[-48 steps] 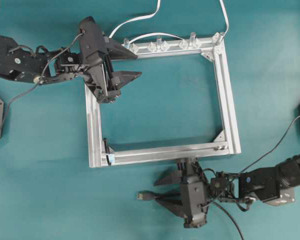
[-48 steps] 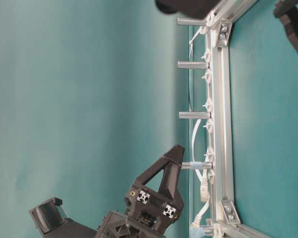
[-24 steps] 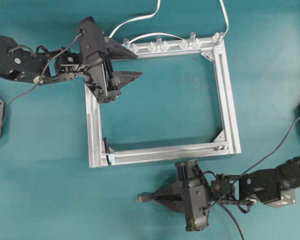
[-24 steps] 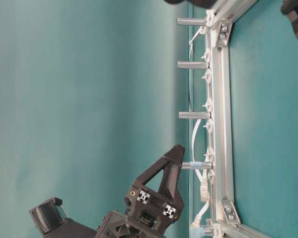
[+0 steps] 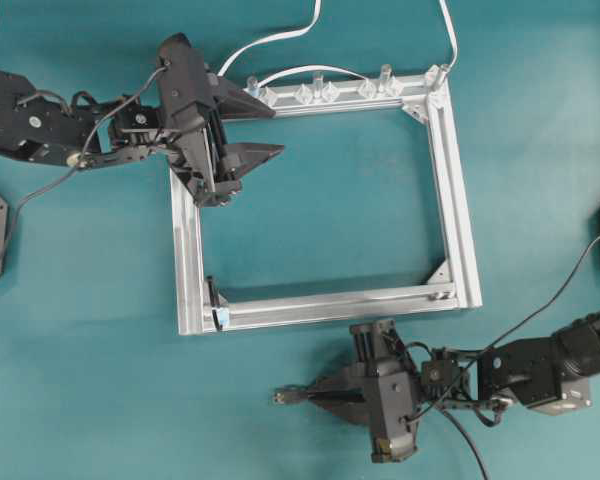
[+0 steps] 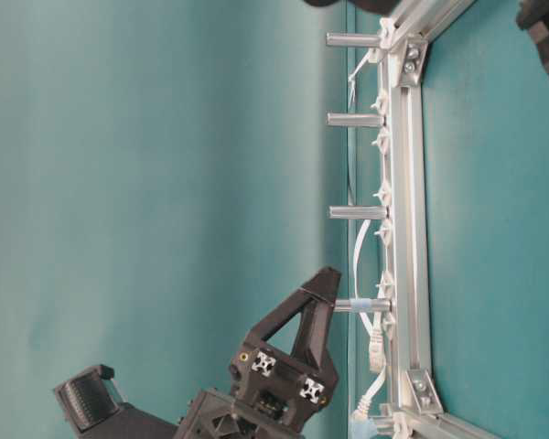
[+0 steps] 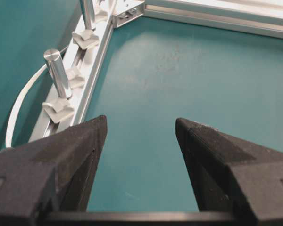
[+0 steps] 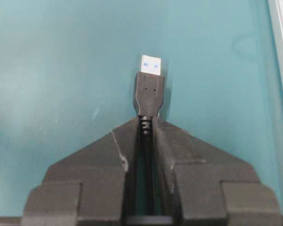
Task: Insert the wire through the string loop located on the left side.
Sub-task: 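Grasp the black USB cable near its plug with the right gripper, then lift the cable and carry it toward the frame's lower-right corner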
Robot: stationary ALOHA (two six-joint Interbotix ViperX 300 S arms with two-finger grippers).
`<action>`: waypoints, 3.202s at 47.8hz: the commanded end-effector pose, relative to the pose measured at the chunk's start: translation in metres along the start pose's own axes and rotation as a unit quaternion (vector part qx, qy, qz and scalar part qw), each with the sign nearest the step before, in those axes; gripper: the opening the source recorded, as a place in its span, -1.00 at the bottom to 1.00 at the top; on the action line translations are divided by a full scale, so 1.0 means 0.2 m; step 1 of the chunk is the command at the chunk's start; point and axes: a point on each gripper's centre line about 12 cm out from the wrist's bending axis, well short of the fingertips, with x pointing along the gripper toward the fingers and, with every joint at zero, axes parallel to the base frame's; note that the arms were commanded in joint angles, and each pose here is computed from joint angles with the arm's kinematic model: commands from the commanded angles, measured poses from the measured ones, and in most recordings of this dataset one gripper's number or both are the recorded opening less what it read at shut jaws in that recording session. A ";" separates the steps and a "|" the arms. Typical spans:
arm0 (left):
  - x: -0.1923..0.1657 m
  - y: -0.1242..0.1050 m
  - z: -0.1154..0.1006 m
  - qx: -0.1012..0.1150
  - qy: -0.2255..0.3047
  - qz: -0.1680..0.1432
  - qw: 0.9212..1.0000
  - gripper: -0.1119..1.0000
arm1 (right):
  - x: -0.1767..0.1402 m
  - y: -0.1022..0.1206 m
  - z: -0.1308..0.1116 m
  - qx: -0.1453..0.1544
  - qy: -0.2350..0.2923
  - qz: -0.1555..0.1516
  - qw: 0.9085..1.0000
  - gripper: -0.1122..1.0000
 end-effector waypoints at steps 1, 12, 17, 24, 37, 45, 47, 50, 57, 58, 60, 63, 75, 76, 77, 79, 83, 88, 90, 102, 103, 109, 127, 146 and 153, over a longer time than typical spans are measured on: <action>-0.03 -0.01 0.08 0.005 -0.025 -0.002 1.000 0.40 | -0.01 0.01 0.05 0.003 -0.009 0.005 1.000 -0.60; -0.09 0.00 0.08 0.005 -0.026 -0.002 1.000 0.40 | -0.03 0.01 0.07 0.005 -0.010 0.008 1.000 -0.60; -0.12 -0.01 0.08 0.004 -0.023 -0.003 1.000 0.40 | -0.06 0.02 0.11 0.007 -0.016 0.013 1.000 -0.60; -0.15 -0.03 0.09 0.007 -0.022 -0.009 1.000 0.40 | -0.11 0.02 0.16 0.011 -0.025 0.020 0.999 -0.60; -0.16 -0.07 0.08 0.011 -0.016 -0.020 1.000 0.40 | -0.20 -0.01 0.30 -0.025 -0.032 0.033 0.999 -0.60; -0.17 -0.10 0.08 0.015 -0.013 -0.028 0.999 0.40 | -0.24 -0.08 0.39 -0.032 -0.044 0.026 0.998 -0.60; -0.17 -0.10 0.08 0.016 -0.011 -0.030 0.999 0.40 | -0.25 -0.09 0.40 -0.032 -0.046 0.025 0.998 -0.61; -0.17 -0.11 0.07 0.017 -0.008 -0.033 0.999 0.40 | -0.26 -0.11 0.42 -0.035 -0.048 0.022 0.998 -0.61; -0.18 -0.13 0.07 0.019 -0.001 -0.038 0.999 0.40 | -0.29 -0.15 0.45 -0.038 -0.046 0.022 0.998 -0.60; -0.18 -0.13 0.07 0.019 0.000 -0.038 0.999 0.40 | -0.29 -0.15 0.45 -0.038 -0.046 0.022 0.998 -0.60; -0.18 -0.13 0.06 0.020 0.001 -0.039 0.999 0.40 | -0.30 -0.16 0.45 -0.037 -0.045 0.021 0.998 -0.60; -0.19 -0.14 0.06 0.020 0.003 -0.040 0.999 0.40 | -0.30 -0.16 0.45 -0.037 -0.045 0.021 0.998 -0.60; -0.22 -0.14 0.05 0.020 0.002 -0.043 0.999 0.40 | -0.31 -0.16 0.45 -0.037 -0.043 0.023 0.998 -0.60; -0.22 -0.14 0.05 0.020 0.002 -0.043 0.999 0.40 | -0.31 -0.16 0.45 -0.037 -0.043 0.022 0.998 -0.60; -0.23 -0.15 0.05 0.021 0.002 -0.043 0.999 0.40 | -0.31 -0.16 0.45 -0.037 -0.043 0.022 0.998 -0.60; -0.23 -0.15 0.05 0.021 0.003 -0.043 0.999 0.40 | -0.31 -0.16 0.45 -0.037 -0.043 0.022 0.998 -0.60; -0.23 -0.15 0.05 0.021 0.002 -0.045 0.999 0.40 | -0.31 -0.16 0.45 -0.037 -0.043 0.022 0.998 -0.60; -0.23 -0.16 0.05 0.022 0.002 -0.046 0.999 0.40 | -0.31 -0.18 0.45 -0.035 -0.042 0.019 0.998 -0.60; -0.23 -0.16 0.05 0.022 0.002 -0.047 0.999 0.40 | -0.31 -0.19 0.45 -0.035 -0.042 0.016 0.998 -0.60; -0.23 -0.18 0.04 0.026 0.008 -0.054 0.998 0.40 | -0.29 -0.29 0.44 -0.028 -0.037 -0.005 0.999 -0.61; -0.23 -0.19 0.04 0.026 0.010 -0.054 0.998 0.40 | -0.29 -0.30 0.44 -0.027 -0.037 -0.007 0.999 -0.60; -0.24 -0.21 0.03 0.030 0.018 -0.062 0.997 0.40 | -0.29 -0.34 0.44 -0.029 -0.034 -0.015 0.999 -0.60; -0.25 -0.27 0.01 0.038 0.031 -0.078 0.996 0.40 | -0.28 -0.41 0.45 -0.044 -0.023 -0.024 0.998 -0.60; -0.25 -0.28 0.01 0.040 0.031 -0.081 0.995 0.40 | -0.28 -0.44 0.44 -0.048 -0.022 -0.031 0.998 -0.60; -0.25 -0.28 0.01 0.040 0.031 -0.081 0.995 0.40 | -0.28 -0.45 0.44 -0.053 -0.022 -0.033 0.998 -0.60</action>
